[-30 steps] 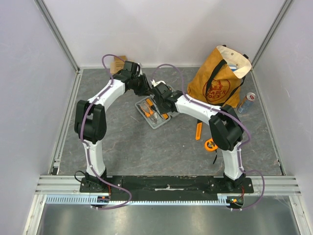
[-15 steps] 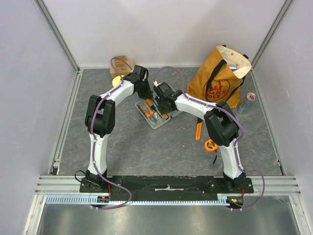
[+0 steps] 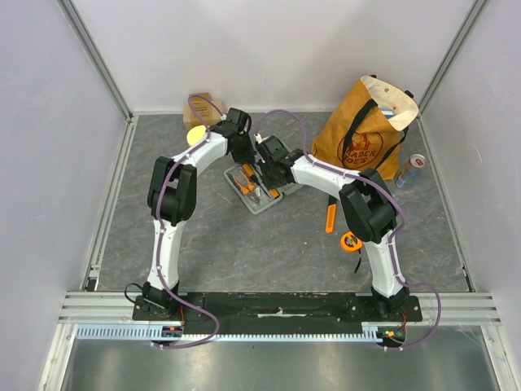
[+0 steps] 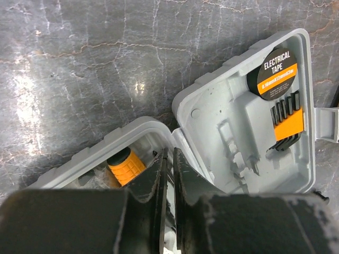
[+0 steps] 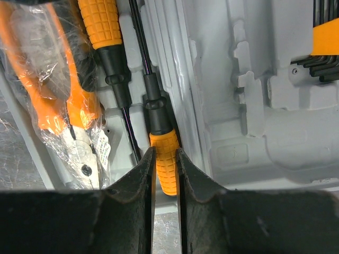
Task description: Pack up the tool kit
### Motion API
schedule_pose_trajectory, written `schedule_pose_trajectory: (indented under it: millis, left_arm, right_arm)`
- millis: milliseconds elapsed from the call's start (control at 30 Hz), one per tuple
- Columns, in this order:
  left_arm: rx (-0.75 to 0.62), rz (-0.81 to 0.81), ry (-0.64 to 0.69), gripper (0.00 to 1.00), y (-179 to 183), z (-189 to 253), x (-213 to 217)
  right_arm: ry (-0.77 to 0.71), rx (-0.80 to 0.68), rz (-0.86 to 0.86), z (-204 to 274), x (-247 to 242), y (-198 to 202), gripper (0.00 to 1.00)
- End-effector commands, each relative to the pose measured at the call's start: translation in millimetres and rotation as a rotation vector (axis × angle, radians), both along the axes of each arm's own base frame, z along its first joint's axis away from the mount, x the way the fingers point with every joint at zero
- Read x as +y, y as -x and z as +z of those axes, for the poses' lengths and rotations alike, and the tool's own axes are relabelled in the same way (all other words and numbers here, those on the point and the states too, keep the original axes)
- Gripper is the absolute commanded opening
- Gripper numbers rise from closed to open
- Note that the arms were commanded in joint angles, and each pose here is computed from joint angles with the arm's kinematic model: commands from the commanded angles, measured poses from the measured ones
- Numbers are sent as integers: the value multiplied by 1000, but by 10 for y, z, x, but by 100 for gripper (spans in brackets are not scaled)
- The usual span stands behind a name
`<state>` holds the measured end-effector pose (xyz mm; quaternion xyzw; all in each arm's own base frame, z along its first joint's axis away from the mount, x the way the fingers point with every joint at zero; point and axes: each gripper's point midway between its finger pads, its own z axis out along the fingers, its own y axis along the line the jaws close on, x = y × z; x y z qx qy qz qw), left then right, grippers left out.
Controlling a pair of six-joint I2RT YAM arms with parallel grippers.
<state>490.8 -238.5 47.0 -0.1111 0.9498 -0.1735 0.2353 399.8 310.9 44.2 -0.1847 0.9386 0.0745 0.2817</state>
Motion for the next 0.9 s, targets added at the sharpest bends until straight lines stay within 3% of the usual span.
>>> schedule_pose_trajectory:
  millis: [0, 267, 633, 867]
  left_arm:
    - [15, 26, -28, 14, -17, -56, -29]
    - [47, 36, -61, 8, 50, -145, 30]
    - [-55, 45, -27, 15, -43, 393, 14]
    - [-14, 57, -35, 11, 21, 251, 26]
  right_arm:
    - [-10, 5, 6, -65, 54, -23, 24]
    - [-10, 8, 2, -81, 46, -11, 23]
    - [-4, 12, -17, -113, 21, -18, 22]
    - [-10, 11, -20, -99, 26, -26, 22]
